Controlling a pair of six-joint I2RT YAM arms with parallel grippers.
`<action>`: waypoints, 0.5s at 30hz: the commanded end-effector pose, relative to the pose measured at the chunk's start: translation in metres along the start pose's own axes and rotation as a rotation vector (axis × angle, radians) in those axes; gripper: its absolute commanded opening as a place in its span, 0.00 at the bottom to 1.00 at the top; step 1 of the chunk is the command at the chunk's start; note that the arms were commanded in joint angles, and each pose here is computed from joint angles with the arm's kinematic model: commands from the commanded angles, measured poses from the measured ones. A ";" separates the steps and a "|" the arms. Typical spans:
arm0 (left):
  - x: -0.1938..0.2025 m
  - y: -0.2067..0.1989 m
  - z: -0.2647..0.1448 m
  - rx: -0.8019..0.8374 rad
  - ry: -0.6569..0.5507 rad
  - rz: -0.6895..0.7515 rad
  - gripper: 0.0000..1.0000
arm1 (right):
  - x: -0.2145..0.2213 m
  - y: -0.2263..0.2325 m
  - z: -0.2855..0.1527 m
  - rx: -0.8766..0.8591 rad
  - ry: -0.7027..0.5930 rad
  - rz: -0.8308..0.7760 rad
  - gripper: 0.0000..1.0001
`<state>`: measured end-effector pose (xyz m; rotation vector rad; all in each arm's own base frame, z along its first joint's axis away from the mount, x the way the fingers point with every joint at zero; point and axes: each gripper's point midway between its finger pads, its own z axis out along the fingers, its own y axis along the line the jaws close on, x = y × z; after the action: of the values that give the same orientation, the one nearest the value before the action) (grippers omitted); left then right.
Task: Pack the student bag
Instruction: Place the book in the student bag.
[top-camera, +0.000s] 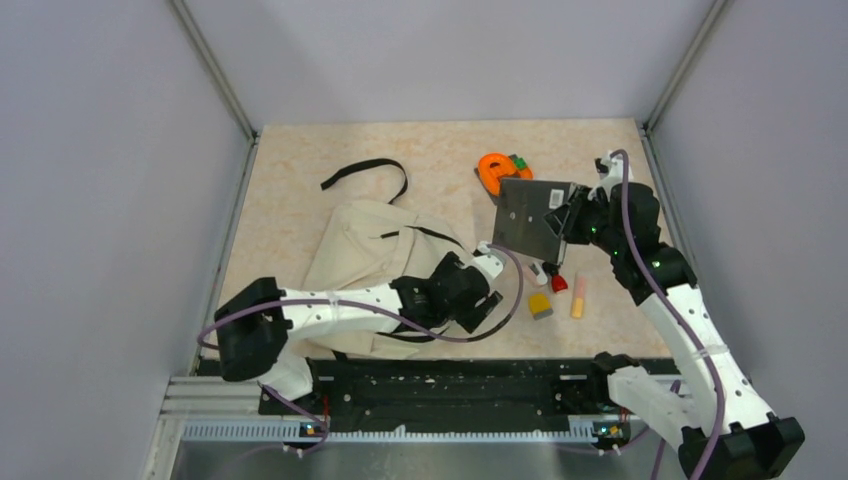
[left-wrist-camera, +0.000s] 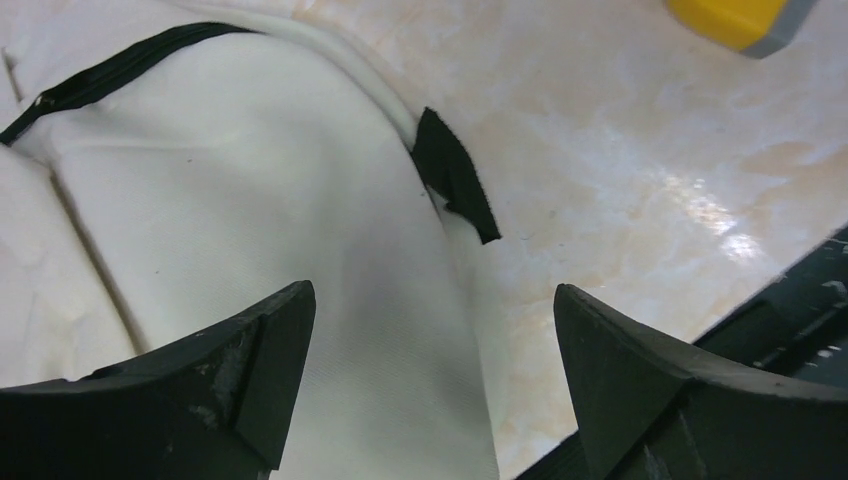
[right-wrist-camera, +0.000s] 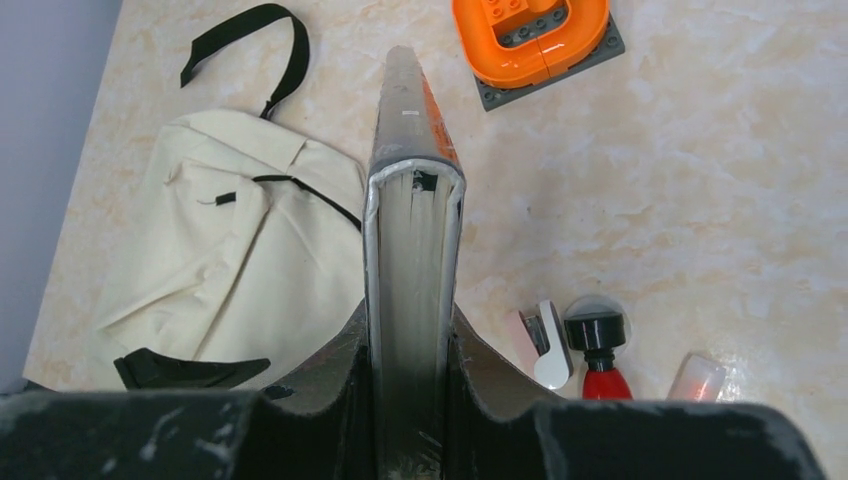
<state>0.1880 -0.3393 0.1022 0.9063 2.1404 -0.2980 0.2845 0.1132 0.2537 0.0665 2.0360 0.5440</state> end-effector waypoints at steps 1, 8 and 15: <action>0.001 0.029 0.003 -0.202 0.046 0.070 0.92 | -0.058 0.025 -0.022 -0.075 -0.206 -0.035 0.00; 0.008 0.043 0.001 -0.281 0.092 0.090 0.60 | -0.060 0.026 -0.021 -0.079 -0.212 -0.038 0.00; -0.013 0.049 -0.018 -0.294 0.015 0.028 0.58 | -0.056 0.025 -0.019 -0.083 -0.197 -0.042 0.00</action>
<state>0.2084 -0.3001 0.0847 0.8860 2.1778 0.0849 0.2836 0.1112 0.2537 0.0545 2.0345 0.5270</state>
